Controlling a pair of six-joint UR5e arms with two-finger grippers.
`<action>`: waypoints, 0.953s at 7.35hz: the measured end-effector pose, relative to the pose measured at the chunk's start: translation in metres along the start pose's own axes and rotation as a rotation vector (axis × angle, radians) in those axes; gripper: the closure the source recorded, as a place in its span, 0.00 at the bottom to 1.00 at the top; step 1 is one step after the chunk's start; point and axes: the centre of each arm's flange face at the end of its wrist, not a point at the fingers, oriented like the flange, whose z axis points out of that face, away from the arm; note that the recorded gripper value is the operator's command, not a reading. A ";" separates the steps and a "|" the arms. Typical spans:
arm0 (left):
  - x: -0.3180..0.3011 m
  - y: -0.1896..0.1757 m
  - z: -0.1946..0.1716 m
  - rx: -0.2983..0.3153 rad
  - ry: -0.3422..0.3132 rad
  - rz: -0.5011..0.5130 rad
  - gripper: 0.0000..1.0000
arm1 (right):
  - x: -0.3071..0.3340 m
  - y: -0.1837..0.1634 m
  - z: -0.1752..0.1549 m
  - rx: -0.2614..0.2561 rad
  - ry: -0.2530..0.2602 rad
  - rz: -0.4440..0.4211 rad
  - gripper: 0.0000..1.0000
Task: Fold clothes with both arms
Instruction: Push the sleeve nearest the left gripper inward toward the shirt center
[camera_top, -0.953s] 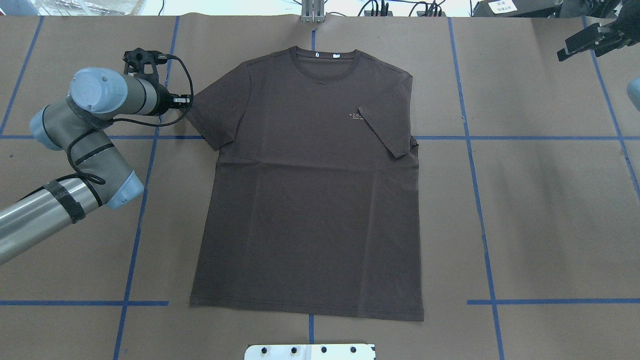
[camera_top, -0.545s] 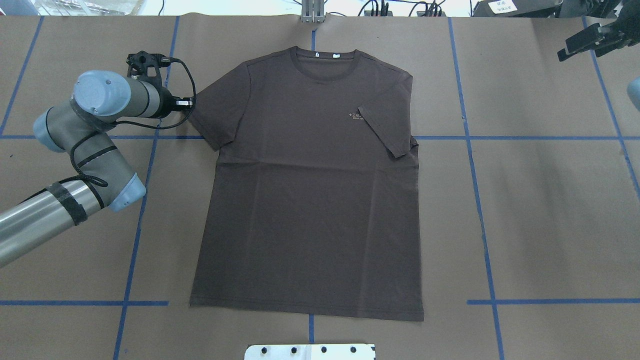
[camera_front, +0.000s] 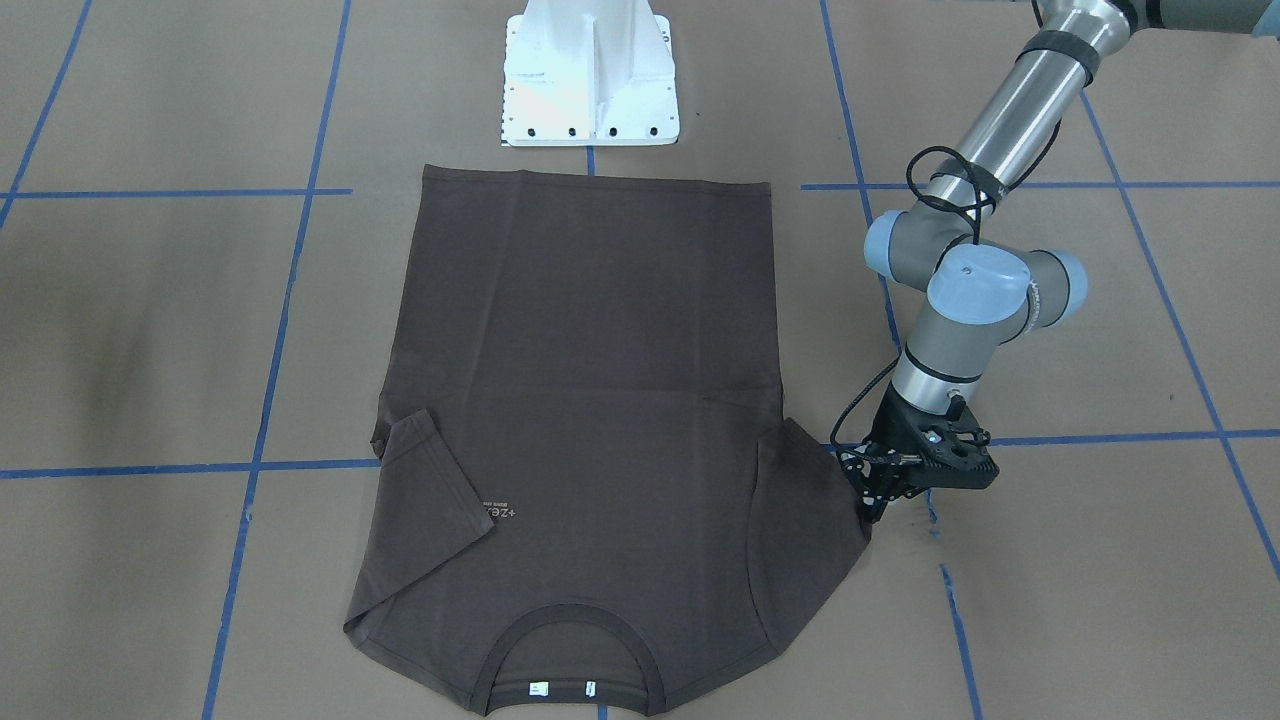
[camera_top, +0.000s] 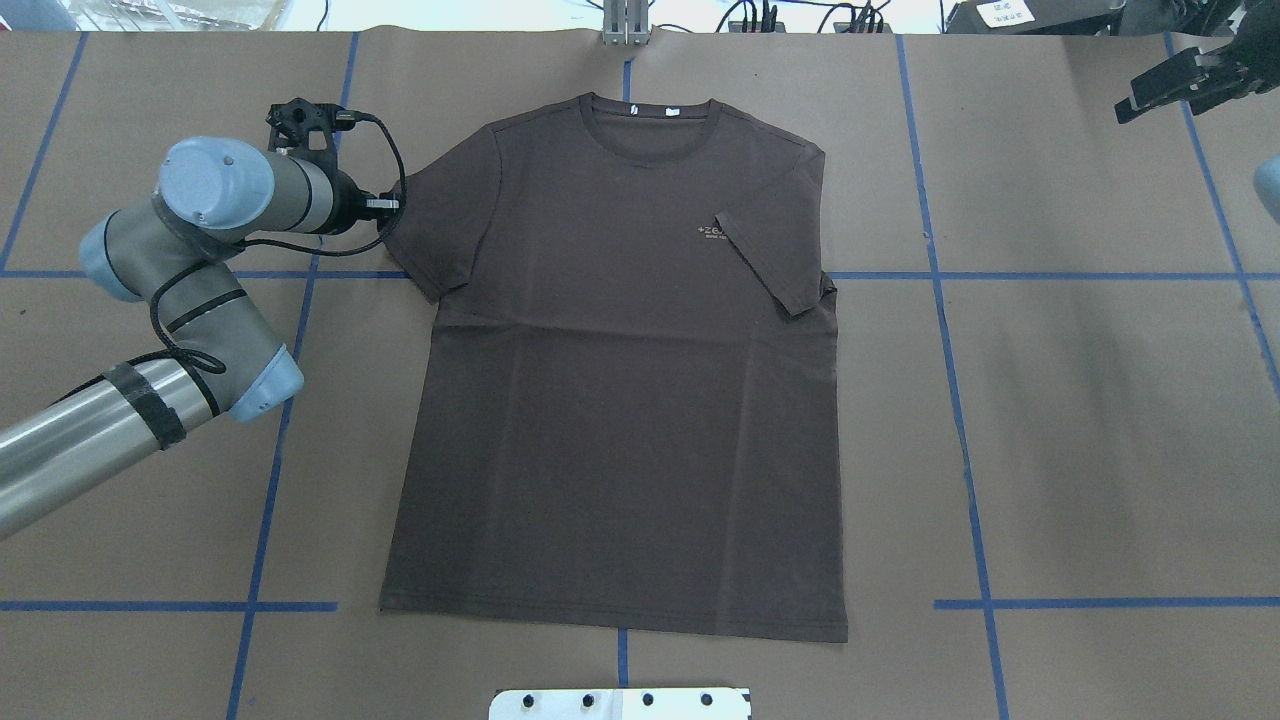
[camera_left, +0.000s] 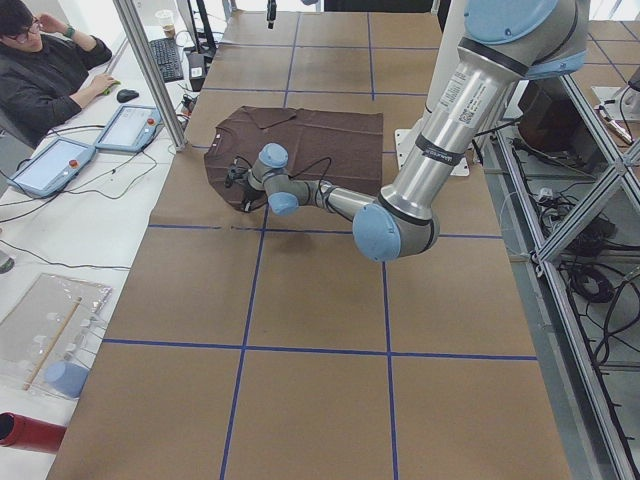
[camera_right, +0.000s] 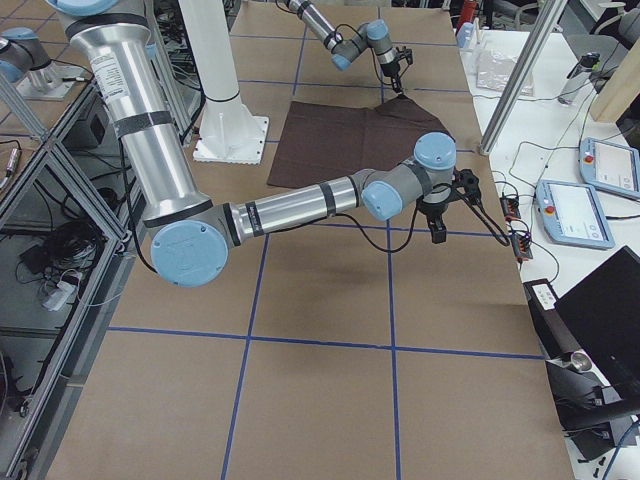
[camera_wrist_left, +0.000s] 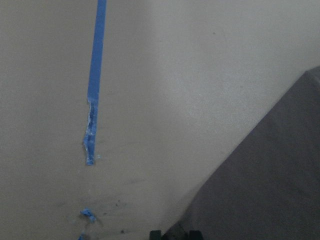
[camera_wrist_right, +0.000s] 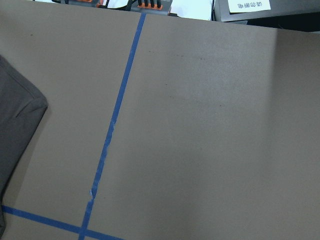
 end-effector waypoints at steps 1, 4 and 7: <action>0.013 -0.006 -0.007 0.004 0.013 -0.001 1.00 | 0.000 0.000 0.000 0.001 0.000 0.001 0.00; 0.098 -0.018 -0.029 -0.045 -0.007 -0.080 1.00 | 0.000 0.000 -0.001 0.002 0.000 0.006 0.00; 0.165 0.001 -0.031 -0.093 0.000 -0.135 1.00 | -0.001 0.000 -0.001 0.002 0.000 0.006 0.00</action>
